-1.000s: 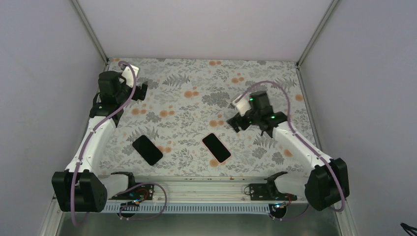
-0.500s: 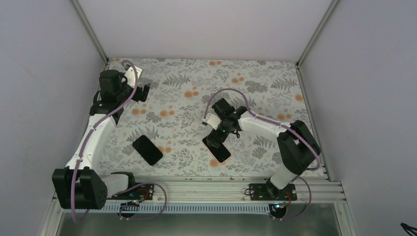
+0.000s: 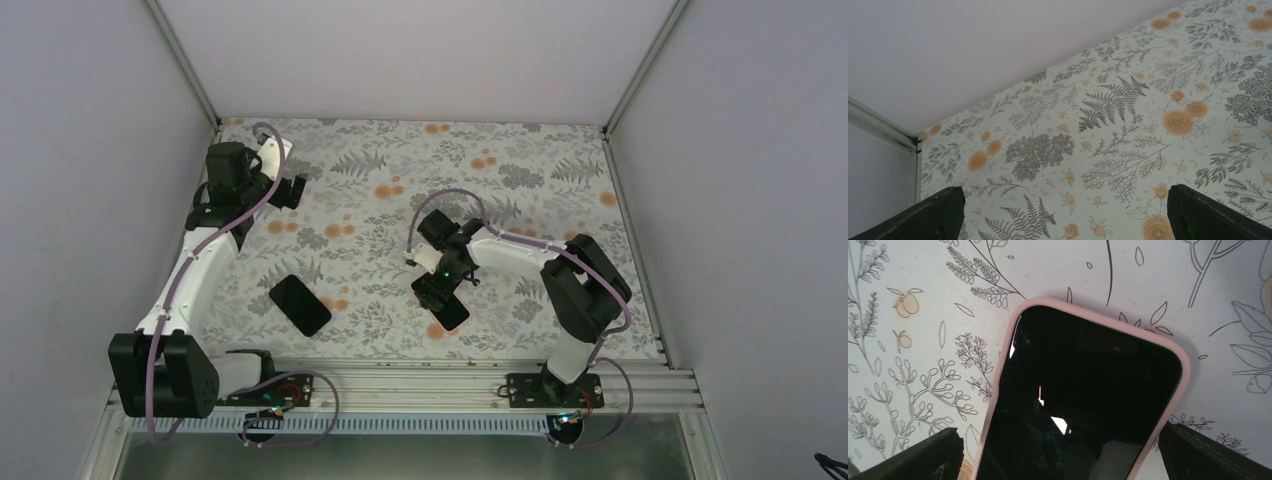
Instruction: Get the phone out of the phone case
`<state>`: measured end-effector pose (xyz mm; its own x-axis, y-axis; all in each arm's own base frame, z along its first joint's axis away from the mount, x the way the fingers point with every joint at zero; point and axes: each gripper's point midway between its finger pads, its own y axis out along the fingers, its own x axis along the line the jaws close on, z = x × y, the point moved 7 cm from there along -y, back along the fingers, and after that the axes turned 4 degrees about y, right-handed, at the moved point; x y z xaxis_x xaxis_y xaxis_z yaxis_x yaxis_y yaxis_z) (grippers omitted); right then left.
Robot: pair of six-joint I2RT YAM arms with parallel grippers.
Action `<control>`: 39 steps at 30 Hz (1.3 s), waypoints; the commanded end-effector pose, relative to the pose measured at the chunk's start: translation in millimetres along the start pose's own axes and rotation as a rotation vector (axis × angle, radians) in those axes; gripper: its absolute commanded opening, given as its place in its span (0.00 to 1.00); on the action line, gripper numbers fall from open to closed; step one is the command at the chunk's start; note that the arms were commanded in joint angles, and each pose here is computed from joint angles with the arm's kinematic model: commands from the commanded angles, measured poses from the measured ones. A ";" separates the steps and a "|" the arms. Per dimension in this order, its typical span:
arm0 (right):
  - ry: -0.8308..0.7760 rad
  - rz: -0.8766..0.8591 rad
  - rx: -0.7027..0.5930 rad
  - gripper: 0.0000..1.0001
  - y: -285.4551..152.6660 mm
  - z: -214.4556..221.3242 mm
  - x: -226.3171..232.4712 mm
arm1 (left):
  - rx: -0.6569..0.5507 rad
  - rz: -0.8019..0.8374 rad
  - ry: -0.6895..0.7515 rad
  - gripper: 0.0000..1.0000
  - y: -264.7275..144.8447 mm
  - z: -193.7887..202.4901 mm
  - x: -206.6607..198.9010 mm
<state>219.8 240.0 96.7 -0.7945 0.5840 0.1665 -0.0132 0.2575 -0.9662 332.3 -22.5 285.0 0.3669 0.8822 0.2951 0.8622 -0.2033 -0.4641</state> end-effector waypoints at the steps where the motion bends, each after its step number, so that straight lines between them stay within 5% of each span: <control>1: 0.021 0.031 0.032 1.00 7.3 0.5 -0.1 | 0.012 -0.005 0.009 1.00 1.8 3.7 0.7; 15: -0.015 0.201 0.083 1.00 26.2 6.0 -7.8 | 0.029 -0.016 0.012 1.00 5.6 6.7 2.2; 22: -0.097 0.246 0.081 0.75 23.5 13.2 -11.1 | 0.001 0.062 0.036 1.00 4.1 -0.8 -11.3; 32: -0.432 0.313 -0.078 0.79 15.3 -12.8 -18.0 | 0.009 0.191 0.131 1.00 27.1 -18.9 -42.5; 39: -0.412 0.283 -0.100 1.00 -0.5 -26.6 -33.3 | -0.007 0.267 0.128 1.00 33.4 -22.6 -52.1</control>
<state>231.2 246.2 86.9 -0.9499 0.2859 -0.1265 0.1952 0.2265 -0.9543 345.2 -77.1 263.7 0.5832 0.7651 0.2731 0.7480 -0.3746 -0.5479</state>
